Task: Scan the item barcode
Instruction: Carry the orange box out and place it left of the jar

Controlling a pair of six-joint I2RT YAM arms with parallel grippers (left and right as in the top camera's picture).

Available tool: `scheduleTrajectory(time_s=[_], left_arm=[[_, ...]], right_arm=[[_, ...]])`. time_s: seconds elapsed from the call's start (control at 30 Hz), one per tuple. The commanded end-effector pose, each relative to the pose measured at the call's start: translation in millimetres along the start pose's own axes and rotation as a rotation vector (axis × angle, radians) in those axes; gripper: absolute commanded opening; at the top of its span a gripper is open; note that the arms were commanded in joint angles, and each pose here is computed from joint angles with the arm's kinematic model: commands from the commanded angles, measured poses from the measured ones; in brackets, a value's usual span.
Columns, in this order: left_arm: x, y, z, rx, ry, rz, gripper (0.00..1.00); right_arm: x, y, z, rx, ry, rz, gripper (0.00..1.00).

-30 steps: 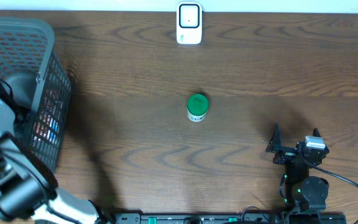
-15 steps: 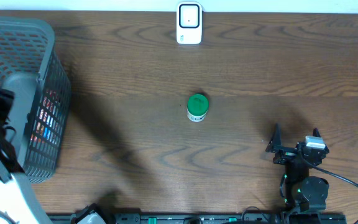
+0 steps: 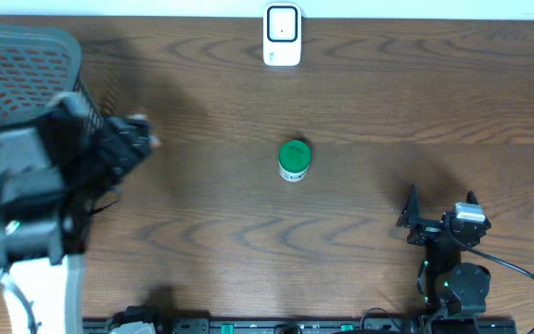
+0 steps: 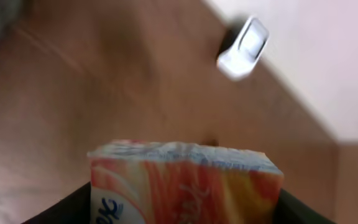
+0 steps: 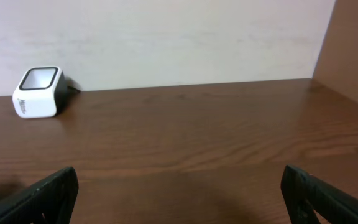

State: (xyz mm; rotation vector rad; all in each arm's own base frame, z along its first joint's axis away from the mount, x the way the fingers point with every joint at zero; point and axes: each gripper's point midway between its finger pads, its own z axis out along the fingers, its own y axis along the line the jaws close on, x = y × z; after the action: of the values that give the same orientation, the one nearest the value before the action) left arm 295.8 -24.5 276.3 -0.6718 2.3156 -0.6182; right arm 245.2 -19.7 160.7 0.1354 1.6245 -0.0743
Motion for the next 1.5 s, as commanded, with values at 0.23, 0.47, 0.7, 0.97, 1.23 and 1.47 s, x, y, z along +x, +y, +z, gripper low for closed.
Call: scheduleTrajectory(time_s=[0.23, 0.47, 0.7, 0.97, 1.23, 1.47], left_arm=[[84, 11, 126, -0.344, 0.277, 0.305, 0.68], [129, 32, 205, -0.460, 0.390, 0.372, 0.69], [157, 57, 243, -0.527, 0.454, 0.359, 0.75], [120, 7, 201, -0.392, 0.347, 0.402, 0.96], [15, -82, 39, -0.074, -0.062, 0.448, 0.98], [-88, -33, -111, -0.162, -0.497, 0.199, 0.98]], right_arm=[[1, -1, 0, 0.004, 0.001, 0.010, 0.99], [1, -1, 0, 0.004, 0.001, 0.010, 0.99], [1, -1, 0, 0.004, 0.001, 0.010, 0.99], [1, -1, 0, 0.004, 0.001, 0.010, 0.99], [1, -1, 0, 0.004, 0.001, 0.010, 0.99], [1, -1, 0, 0.004, 0.001, 0.010, 0.99]])
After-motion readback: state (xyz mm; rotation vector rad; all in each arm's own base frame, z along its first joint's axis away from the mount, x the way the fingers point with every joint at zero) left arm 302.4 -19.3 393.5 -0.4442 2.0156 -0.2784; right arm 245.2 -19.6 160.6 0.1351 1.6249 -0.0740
